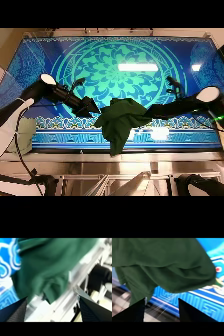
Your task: Fold the shirts.
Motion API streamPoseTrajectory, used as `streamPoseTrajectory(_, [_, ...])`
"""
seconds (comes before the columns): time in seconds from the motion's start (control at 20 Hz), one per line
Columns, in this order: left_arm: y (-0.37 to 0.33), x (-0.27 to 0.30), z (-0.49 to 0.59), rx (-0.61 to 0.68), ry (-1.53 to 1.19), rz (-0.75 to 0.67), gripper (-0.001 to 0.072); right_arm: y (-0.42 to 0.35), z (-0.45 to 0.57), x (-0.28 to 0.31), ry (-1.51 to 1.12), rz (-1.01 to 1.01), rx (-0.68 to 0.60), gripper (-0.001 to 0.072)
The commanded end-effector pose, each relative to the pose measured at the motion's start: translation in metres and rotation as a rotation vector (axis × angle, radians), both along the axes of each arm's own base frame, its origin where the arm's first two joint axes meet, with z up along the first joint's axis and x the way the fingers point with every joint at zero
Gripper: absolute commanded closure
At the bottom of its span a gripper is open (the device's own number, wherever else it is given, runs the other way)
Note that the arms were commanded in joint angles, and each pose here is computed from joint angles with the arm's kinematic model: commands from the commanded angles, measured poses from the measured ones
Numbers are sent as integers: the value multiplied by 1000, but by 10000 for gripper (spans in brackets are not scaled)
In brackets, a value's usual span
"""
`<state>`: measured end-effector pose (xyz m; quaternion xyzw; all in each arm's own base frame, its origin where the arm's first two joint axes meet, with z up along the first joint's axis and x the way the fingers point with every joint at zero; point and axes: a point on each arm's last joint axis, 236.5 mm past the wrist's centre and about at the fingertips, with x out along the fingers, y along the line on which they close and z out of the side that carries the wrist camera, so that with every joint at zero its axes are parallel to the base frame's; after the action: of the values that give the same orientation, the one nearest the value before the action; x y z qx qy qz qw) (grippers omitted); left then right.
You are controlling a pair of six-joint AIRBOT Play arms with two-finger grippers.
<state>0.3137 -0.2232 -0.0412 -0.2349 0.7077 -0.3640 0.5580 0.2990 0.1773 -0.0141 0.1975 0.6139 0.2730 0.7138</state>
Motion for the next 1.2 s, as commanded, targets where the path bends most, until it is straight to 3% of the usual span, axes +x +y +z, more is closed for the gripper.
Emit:
streamPoseTrajectory(0.0, [1,-7,-45,37,38,64,18,52,-32,-14,108,115,157,257])
streamPoseTrajectory(0.25, [-31,-1,-57,6,47,-42,20,90,-57,-19,162,145,268,273])
streamPoseTrajectory(0.3, [-37,-2,-54,-4,48,-70,64,94,-56,-20,158,158,284,275])
streamPoseTrajectory(0.35, [-42,0,-49,-12,35,-95,308,95,-56,-22,158,164,284,288])
streamPoseTrajectory(0.4, [-45,3,-43,-20,19,-107,508,96,-56,-22,151,172,285,438])
streamPoseTrajectory(0.45, [-47,8,-35,-31,0,-115,658,96,-55,-22,138,181,289,525])
streamPoseTrajectory(0.5, [-48,12,-26,-41,-15,-128,684,97,-52,-24,124,206,300,669])
streamPoseTrajectory(0.55, [-48,15,-16,-52,-31,-140,684,98,-44,-27,117,237,317,686])
streamPoseTrajectory(0.75, [-23,25,57,-88,-132,-149,685,64,27,-5,-9,277,356,687])
streamPoseTrajectory(0.95, [30,49,150,-80,-327,-9,684,-37,156,67,-384,25,293,688])
streamPoseTrajectory(1.15, [72,59,243,-56,-590,124,683,-106,284,71,-737,-154,258,687])
